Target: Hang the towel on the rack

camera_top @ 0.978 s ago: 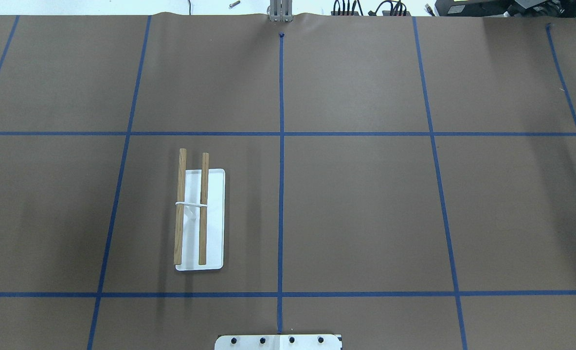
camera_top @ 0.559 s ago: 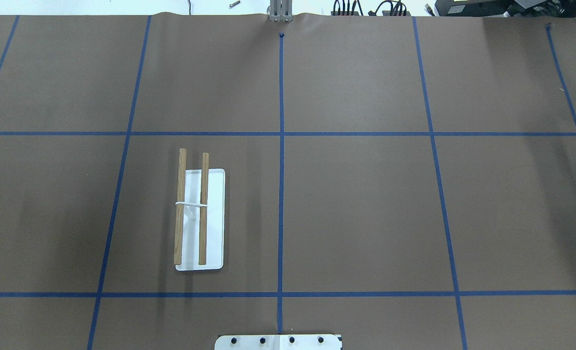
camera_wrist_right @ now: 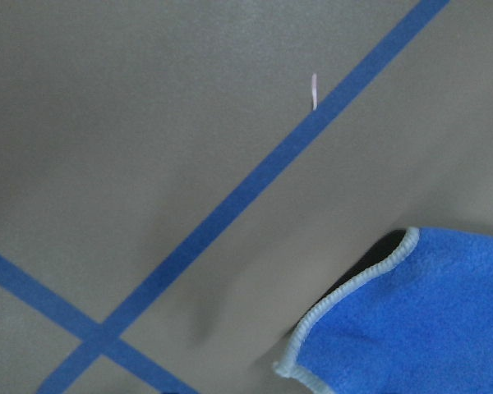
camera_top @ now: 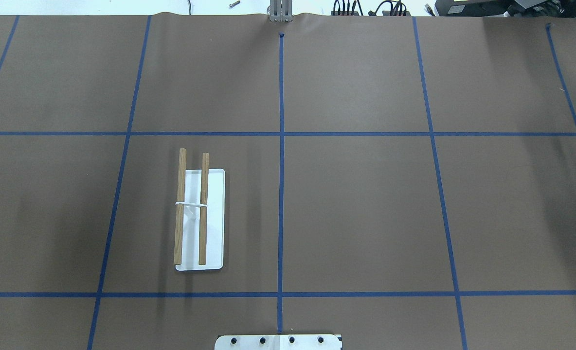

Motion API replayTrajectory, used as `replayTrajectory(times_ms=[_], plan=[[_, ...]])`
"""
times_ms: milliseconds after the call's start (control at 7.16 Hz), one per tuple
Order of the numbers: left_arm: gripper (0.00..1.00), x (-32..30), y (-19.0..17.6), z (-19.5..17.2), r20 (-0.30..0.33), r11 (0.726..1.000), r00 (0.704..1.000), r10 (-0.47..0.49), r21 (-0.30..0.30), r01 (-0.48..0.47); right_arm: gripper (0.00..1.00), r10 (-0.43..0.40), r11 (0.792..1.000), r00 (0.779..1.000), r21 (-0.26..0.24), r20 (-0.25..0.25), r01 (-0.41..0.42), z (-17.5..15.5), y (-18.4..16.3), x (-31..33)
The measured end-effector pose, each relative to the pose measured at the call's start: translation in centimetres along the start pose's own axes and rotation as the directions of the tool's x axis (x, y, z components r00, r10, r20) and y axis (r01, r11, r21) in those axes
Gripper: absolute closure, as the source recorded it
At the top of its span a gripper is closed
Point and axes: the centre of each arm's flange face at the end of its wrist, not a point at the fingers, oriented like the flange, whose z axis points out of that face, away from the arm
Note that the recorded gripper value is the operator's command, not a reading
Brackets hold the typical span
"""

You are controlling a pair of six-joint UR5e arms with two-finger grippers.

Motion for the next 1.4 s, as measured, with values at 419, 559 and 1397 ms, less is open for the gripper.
replayTrajectory(times_ms=[419,559,1397], plan=[[0.02,0.0,-0.1,0.0,0.0,1.0,1.0,0.0,0.0,0.0,0.31,-0.04,0.999,0.999,-0.029,-0.034,0.039,2.6,-0.3,0.1],[0.02,0.0,-0.1,0.0,0.0,1.0,1.0,0.0,0.0,0.0,0.78,-0.046,0.999,0.998,-0.027,-0.043,0.045,3.4,-0.3,0.3],[0.02,0.2,-0.2,-0.2,0.0,1.0,1.0,0.003,0.004,-0.003,1.0,-0.026,1.0,0.999,0.004,-0.039,0.026,2.5,-0.7,1.7]])
